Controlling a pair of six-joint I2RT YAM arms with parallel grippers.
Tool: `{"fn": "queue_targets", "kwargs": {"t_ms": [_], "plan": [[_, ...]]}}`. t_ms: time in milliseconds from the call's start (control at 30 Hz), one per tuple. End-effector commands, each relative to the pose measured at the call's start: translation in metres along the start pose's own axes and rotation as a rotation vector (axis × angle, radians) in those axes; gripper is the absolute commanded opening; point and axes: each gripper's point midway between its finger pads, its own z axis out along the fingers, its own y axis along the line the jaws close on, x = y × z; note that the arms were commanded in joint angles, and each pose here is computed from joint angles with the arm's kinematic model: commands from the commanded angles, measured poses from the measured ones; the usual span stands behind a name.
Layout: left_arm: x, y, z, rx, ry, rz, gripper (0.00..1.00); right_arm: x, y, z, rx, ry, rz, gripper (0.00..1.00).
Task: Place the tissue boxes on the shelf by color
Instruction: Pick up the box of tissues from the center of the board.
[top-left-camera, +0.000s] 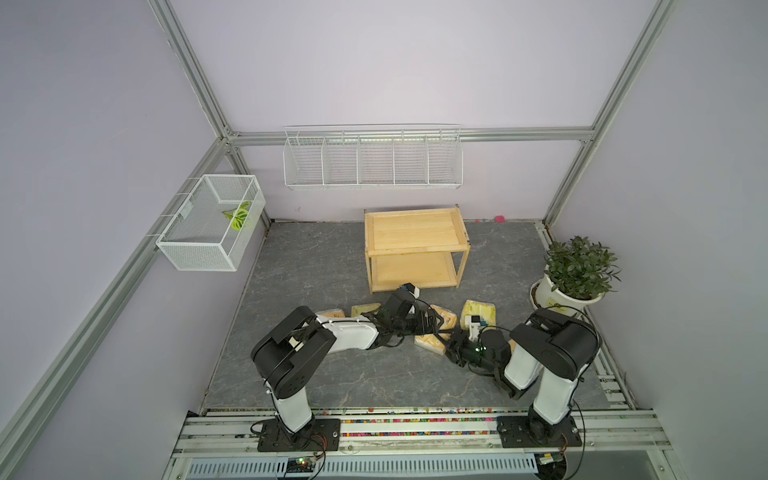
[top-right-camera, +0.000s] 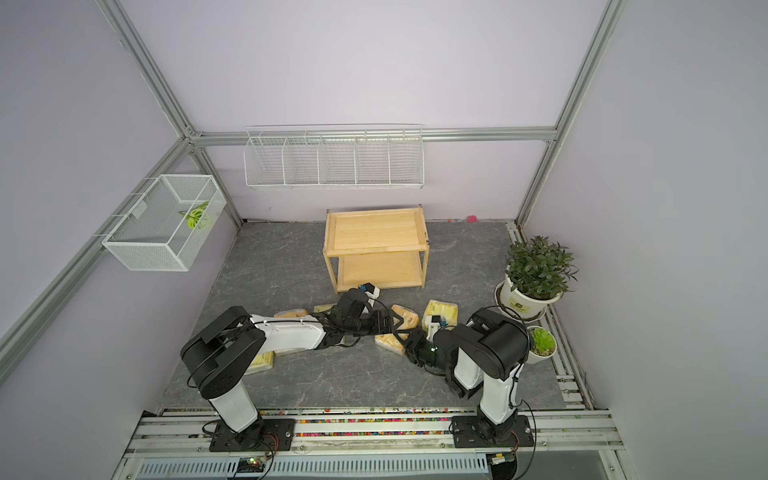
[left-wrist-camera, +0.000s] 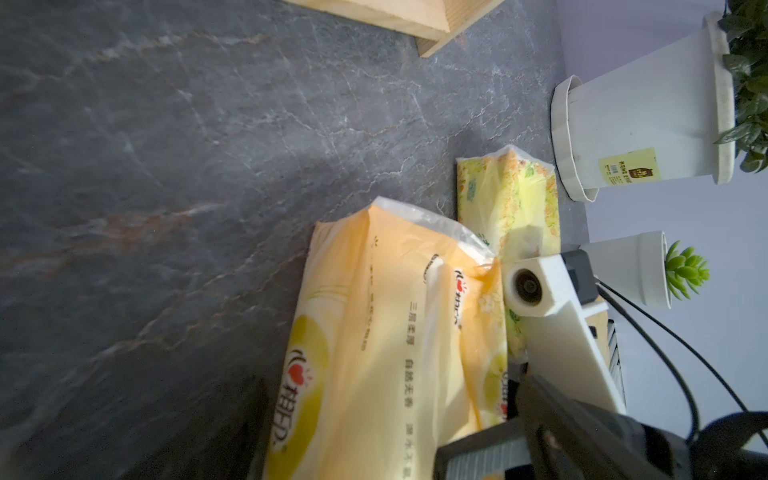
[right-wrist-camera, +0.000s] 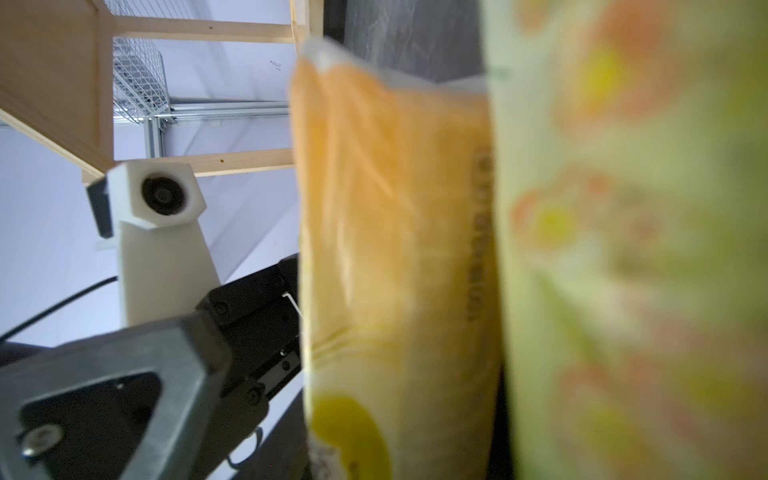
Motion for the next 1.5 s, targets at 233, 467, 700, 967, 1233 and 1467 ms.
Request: {"fn": "queue_targets", "kwargs": {"t_ms": [233,467,700,967,1233,1467], "plan": [[-0.055,-0.038,-0.036,-0.032,-0.122,0.059,1.0,0.007,-0.007,-0.007,0.049,0.017,0.023,0.31],[-0.098,-0.061,-0.08,-0.057,-0.2,0.052,1.0,0.013,0.011,-0.004,0.036,0.037,-0.008,0.28],[-0.128,-0.096,-0.13,-0.059,-0.265,0.112,1.0,0.019,0.042,-0.007,0.069,0.049,-0.117,0.27],[-0.173,-0.109,-0.204,-0.061,-0.406,0.142,1.0,0.021,0.081,-0.011,0.104,0.098,-0.246,0.28],[-0.223,-0.072,-0.253,-0.201,-0.462,0.144,1.0,0.04,0.114,0.032,-0.005,0.291,-0.279,0.27],[-0.251,-0.016,-0.257,-0.334,-0.44,0.101,1.0,0.041,0.129,0.061,-0.073,0.367,-0.287,0.27]]}}
